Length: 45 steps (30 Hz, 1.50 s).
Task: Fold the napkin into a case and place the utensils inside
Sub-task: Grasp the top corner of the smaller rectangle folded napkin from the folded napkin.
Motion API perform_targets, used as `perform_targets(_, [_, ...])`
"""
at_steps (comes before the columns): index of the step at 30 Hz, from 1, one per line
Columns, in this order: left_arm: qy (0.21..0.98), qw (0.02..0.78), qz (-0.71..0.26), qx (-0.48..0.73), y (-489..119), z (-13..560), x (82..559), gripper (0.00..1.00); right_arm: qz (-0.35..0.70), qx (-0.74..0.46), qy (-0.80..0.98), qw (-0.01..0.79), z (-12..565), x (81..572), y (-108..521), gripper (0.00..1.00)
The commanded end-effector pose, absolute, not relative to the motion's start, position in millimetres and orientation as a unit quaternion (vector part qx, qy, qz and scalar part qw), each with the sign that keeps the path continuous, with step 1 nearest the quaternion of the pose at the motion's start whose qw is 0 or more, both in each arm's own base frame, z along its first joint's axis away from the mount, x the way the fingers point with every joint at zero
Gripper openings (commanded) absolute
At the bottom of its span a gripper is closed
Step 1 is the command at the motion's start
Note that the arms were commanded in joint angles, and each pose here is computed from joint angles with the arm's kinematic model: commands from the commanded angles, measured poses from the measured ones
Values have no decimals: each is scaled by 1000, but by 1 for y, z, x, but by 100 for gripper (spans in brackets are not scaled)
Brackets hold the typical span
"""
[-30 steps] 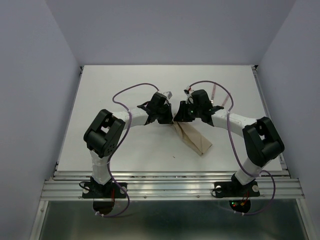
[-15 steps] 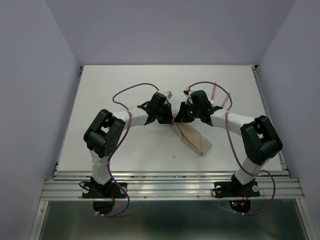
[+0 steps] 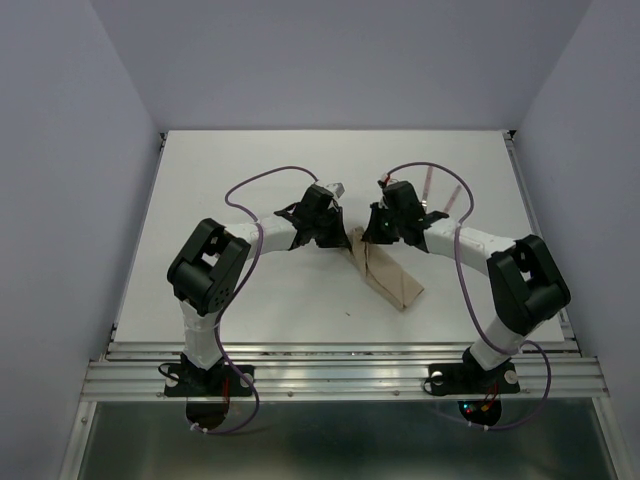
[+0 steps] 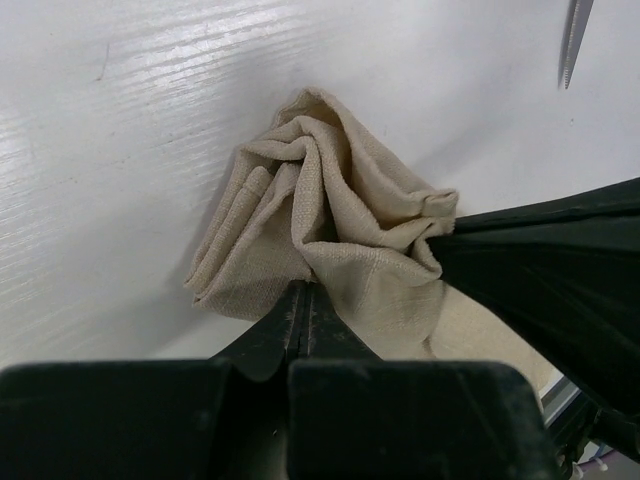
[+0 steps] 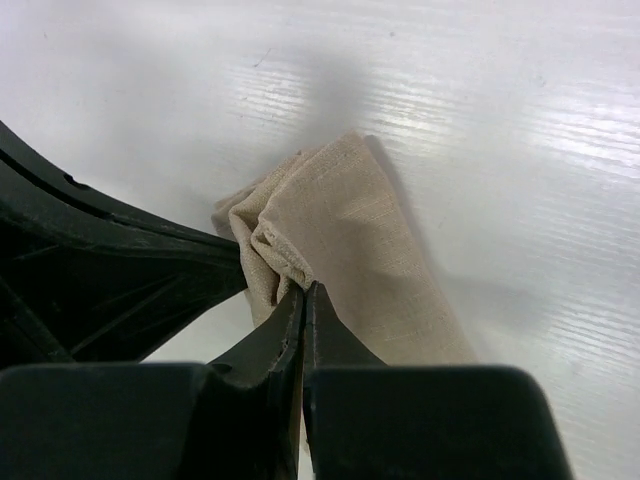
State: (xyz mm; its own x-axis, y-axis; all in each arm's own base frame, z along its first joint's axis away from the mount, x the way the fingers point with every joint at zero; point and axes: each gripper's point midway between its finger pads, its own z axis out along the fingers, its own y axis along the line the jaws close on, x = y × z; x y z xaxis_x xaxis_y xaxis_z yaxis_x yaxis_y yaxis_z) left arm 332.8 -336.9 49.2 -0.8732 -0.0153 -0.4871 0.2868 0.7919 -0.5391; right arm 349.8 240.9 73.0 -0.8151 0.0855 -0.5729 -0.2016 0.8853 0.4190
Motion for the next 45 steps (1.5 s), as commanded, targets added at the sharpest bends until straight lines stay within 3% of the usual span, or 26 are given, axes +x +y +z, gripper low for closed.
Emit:
perform_targets(1, [902,260,-332,86,-339,70,334,0,215,-24,905,368,117,371,234,1])
perform_targets(8, [901,262,-335,88,-339,73,334,0,230,-53,899,369,129,371,242,1])
perform_targets(15, [901,261,-335,88,-338,72,334,0,291,-102,896,319,121,350,264,1])
perform_targets(18, [902,259,-335,86,-338,70,334,0,323,-133,886,305,126,331,270,15])
perform_targets(19, [902,258,-334,86,-338,70,333,0,339,-148,879,301,133,323,272,39])
perform_targets(21, [902,258,-334,86,-338,69,333,0,330,-149,883,299,130,317,266,46])
perform_targets(26, [902,259,-335,87,-338,69,334,0,284,-112,892,334,131,324,246,42])
perform_targets(32, [902,261,-333,88,-337,70,334,0,263,-44,889,371,139,345,228,30])
perform_targets(45, [901,260,-336,92,-338,70,334,0,303,-52,885,349,130,372,260,38])
